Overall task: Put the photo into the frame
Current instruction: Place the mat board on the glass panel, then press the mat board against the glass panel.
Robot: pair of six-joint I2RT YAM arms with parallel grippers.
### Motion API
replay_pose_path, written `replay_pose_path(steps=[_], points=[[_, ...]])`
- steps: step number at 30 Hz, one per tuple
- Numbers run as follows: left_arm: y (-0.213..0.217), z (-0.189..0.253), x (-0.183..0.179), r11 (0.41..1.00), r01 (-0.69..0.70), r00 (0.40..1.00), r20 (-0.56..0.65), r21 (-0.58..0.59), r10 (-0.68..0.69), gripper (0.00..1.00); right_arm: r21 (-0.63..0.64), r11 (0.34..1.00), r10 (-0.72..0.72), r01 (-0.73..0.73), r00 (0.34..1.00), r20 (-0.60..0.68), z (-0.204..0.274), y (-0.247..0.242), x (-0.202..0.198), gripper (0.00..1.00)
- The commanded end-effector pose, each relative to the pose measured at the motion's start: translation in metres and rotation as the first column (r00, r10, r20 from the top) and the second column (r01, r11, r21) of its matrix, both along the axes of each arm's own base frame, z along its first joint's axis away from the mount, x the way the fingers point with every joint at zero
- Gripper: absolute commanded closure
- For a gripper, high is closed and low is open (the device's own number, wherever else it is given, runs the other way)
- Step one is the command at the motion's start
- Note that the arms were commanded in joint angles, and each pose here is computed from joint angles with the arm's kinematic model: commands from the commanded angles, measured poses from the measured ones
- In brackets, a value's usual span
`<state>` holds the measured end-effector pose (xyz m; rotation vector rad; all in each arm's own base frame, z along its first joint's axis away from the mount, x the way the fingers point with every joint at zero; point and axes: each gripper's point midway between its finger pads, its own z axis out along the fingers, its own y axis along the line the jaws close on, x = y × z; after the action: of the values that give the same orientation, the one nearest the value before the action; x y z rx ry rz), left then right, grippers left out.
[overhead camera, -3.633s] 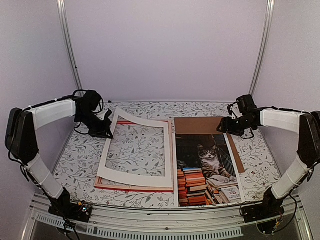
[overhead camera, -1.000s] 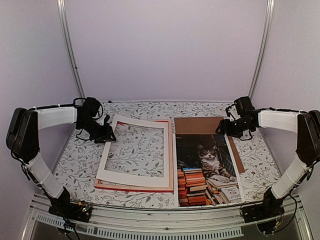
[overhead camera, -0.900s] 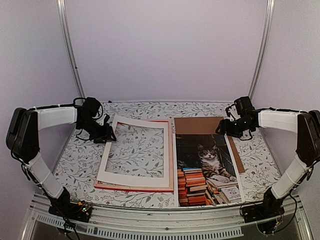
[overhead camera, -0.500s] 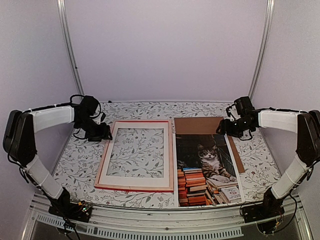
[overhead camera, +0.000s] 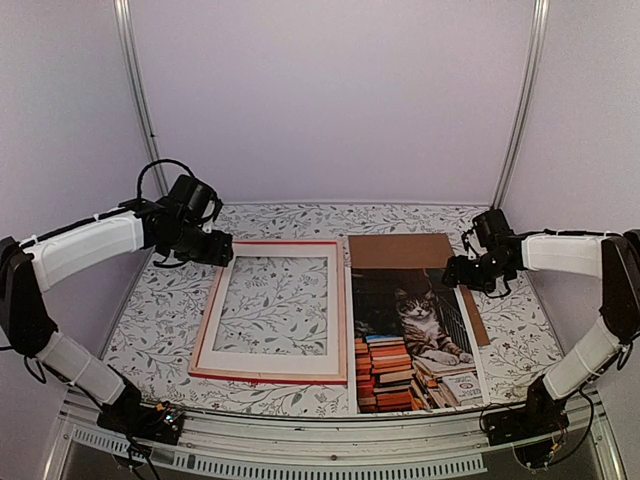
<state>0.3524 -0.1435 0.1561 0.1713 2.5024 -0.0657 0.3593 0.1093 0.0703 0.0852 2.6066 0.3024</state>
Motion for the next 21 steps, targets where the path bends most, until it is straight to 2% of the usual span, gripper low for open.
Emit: replay_pose_path(steps=[1, 10, 21], points=[[0.001, 0.0, 0.014, 1.0, -0.025, 0.999, 0.04, 0.002, 0.025, 0.25, 0.033, 0.999, -0.017, 0.017, 1.0, 0.01, 0.002, 0.002, -0.006, 0.23], [-0.014, -0.012, 0.063, 0.998, -0.056, 0.994, 0.097, 0.018, 0.054, 0.21, 0.093, 0.995, 0.012, -0.02, 0.996, 0.084, 0.02, 0.014, 0.004, 0.2], [-0.024, -0.07, 0.131, 0.996, -0.024, 0.999, 0.047, 0.084, 0.02, 0.16, 0.098, 0.995, 0.022, -0.035, 0.991, 0.128, 0.029, 0.016, 0.008, 0.16]])
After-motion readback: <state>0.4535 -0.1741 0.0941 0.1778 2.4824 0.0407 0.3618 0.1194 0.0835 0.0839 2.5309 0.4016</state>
